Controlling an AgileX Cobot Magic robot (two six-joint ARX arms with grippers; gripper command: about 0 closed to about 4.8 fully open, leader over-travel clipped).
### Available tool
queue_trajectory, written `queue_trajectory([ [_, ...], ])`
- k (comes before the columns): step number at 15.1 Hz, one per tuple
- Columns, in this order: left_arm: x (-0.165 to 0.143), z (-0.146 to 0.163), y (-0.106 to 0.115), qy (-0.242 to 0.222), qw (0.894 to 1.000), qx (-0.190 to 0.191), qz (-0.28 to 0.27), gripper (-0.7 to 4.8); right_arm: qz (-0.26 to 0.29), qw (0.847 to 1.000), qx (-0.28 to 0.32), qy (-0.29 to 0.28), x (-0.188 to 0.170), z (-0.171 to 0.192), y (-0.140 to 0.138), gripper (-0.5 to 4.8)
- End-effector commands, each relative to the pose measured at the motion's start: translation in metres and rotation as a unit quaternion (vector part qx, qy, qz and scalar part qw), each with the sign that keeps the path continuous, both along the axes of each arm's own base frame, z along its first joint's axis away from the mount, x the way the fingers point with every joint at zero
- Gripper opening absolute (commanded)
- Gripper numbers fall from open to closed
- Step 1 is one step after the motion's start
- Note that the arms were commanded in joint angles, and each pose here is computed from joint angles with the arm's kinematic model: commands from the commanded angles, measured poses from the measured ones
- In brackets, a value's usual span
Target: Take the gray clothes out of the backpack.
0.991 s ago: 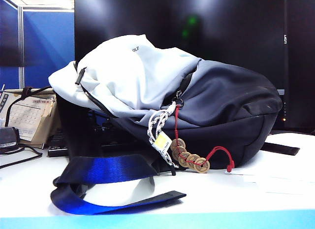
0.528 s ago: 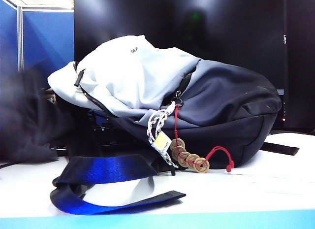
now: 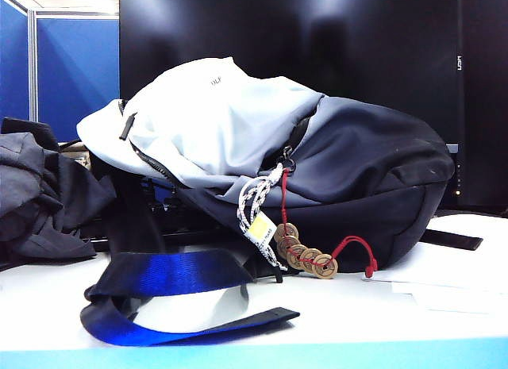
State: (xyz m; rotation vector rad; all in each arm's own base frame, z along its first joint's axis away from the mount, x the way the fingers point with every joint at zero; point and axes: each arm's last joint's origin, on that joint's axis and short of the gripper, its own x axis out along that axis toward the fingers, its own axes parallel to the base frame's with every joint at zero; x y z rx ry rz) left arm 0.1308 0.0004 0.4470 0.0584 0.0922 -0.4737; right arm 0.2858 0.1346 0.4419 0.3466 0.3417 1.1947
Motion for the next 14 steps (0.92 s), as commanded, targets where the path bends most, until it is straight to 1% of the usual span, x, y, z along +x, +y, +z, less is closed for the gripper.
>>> queue_trajectory([
  [1,-0.085,0.019,-0.011,-0.101,0.994,-0.038,-0.009,-0.04,-0.092,0.99,-0.102,-0.037,-0.038,0.008,-0.024,-0.03],
  [2,-0.104,0.019,-0.014,-0.119,0.992,-0.044,-0.01,-0.04,-0.165,0.97,-0.169,-0.052,-0.054,0.009,-0.034,-0.02],
  [3,-0.115,0.016,-0.015,-0.128,0.99,-0.053,-0.011,-0.04,-0.193,0.956,-0.21,-0.063,-0.07,0.012,-0.042,-0.02],
  [4,-0.124,0.009,-0.016,-0.127,0.99,-0.067,-0.012,-0.04,-0.195,0.953,-0.221,-0.067,-0.085,0.015,-0.047,-0.02],
  [5,-0.132,-0.004,-0.017,-0.107,0.99,-0.092,-0.013,-0.04,-0.196,0.954,-0.217,-0.072,-0.104,0.022,-0.055,-0.02],
  [6,-0.138,-0.02,-0.018,-0.08,0.992,-0.098,-0.01,-0.04,-0.202,0.953,-0.21,-0.079,-0.124,0.028,-0.063,-0.03],
  [7,-0.142,-0.033,-0.019,-0.059,0.993,-0.102,-0.009,-0.04,-0.22,0.949,-0.209,-0.087,-0.141,0.033,-0.07,-0.03],
  [8,-0.15,-0.047,-0.021,-0.041,0.993,-0.107,-0.032,-0.04,-0.237,0.945,-0.205,-0.097,-0.161,0.036,-0.078,-0.03],
  [10,-0.164,-0.061,-0.023,-0.037,0.989,-0.14,-0.04,-0.04,-0.251,0.948,-0.167,-0.105,-0.195,0.031,-0.091,-0.03],
  [11,-0.17,-0.067,-0.024,-0.036,0.988,-0.146,-0.041,-0.04,-0.256,0.951,-0.149,-0.092,-0.207,0.026,-0.096,-0.03],
  [12,-0.175,-0.074,-0.025,-0.035,0.987,-0.144,-0.058,-0.04,-0.264,0.951,-0.139,-0.082,-0.225,0.017,-0.103,-0.03],
  [13,-0.175,-0.08,-0.025,-0.033,0.988,-0.142,-0.058,-0.04,-0.279,0.948,-0.131,-0.078,-0.235,0.008,-0.108,-0.03],
  [14,-0.17,-0.088,-0.025,-0.024,0.988,-0.143,-0.057,-0.04,-0.296,0.946,-0.12,-0.059,-0.243,-0.005,-0.111,-0.03],
])
